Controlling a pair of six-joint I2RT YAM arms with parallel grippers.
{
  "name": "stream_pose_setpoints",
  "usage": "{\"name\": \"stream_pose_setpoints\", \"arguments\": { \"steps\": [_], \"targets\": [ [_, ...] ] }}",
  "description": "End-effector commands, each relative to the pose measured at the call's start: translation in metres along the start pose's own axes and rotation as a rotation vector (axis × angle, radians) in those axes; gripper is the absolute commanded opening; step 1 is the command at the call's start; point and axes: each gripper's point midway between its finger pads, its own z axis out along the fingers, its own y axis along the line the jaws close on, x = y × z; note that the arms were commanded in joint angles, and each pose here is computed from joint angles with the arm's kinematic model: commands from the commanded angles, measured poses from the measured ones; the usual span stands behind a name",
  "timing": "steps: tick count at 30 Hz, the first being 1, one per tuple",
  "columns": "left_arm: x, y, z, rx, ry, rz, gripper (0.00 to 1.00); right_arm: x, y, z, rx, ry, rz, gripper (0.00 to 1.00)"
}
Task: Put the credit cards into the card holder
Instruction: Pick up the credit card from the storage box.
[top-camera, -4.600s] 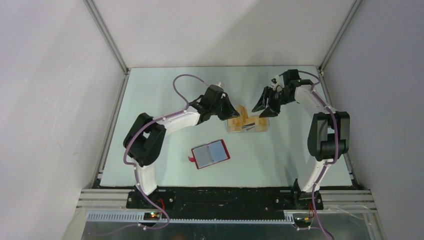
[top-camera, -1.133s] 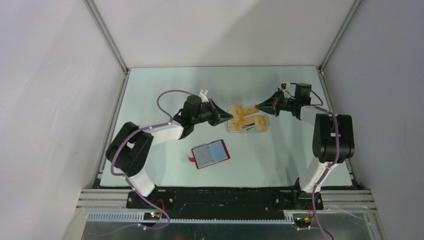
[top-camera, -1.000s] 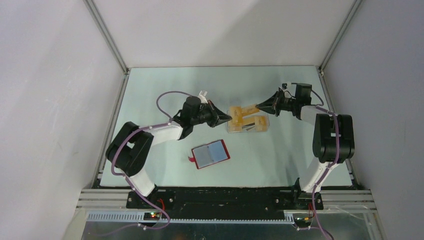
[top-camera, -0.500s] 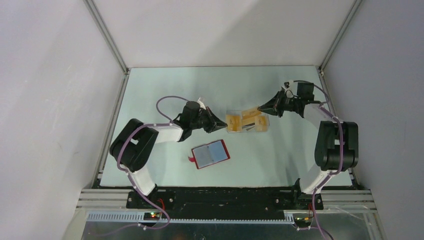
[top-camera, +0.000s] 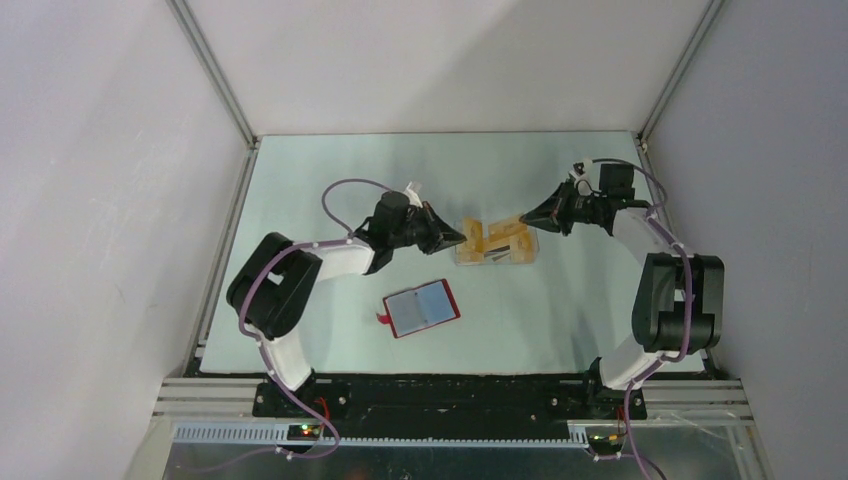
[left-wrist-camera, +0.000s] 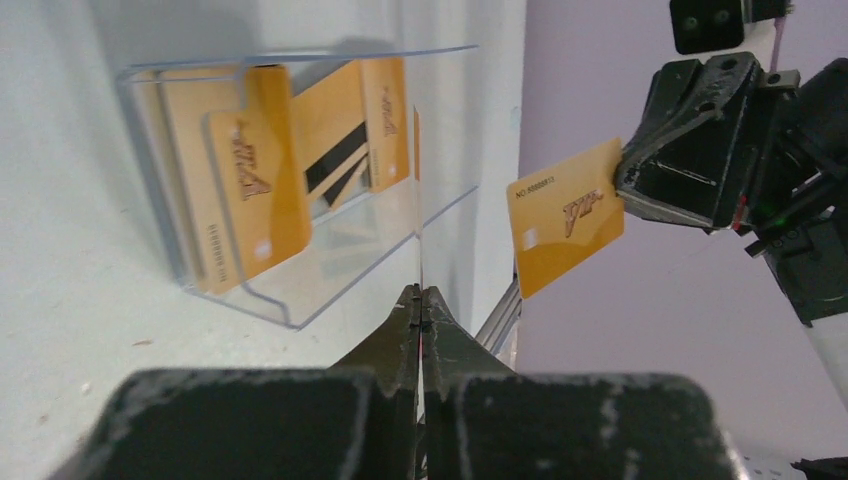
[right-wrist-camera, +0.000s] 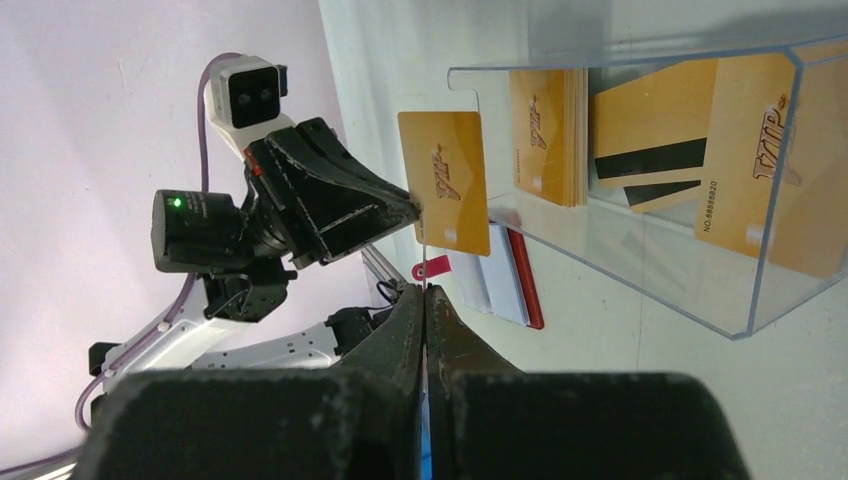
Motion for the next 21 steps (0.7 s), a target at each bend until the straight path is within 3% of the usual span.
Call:
{"name": "stream_pose_setpoints", "arguments": {
  "steps": [1, 21],
  "targets": [
    [0.005, -0.027, 0.007, 0.072, 0.023, 0.056, 0.00, -0.010, 0.022, -0.018, -0.011, -0.062, -0.077, 0.00],
    [0.032, -0.016, 0.030, 0.032, 0.102, 0.064, 0.02, -0.008, 0.020, -0.021, 0.008, -0.055, -0.089, 0.00]
  ]
}}
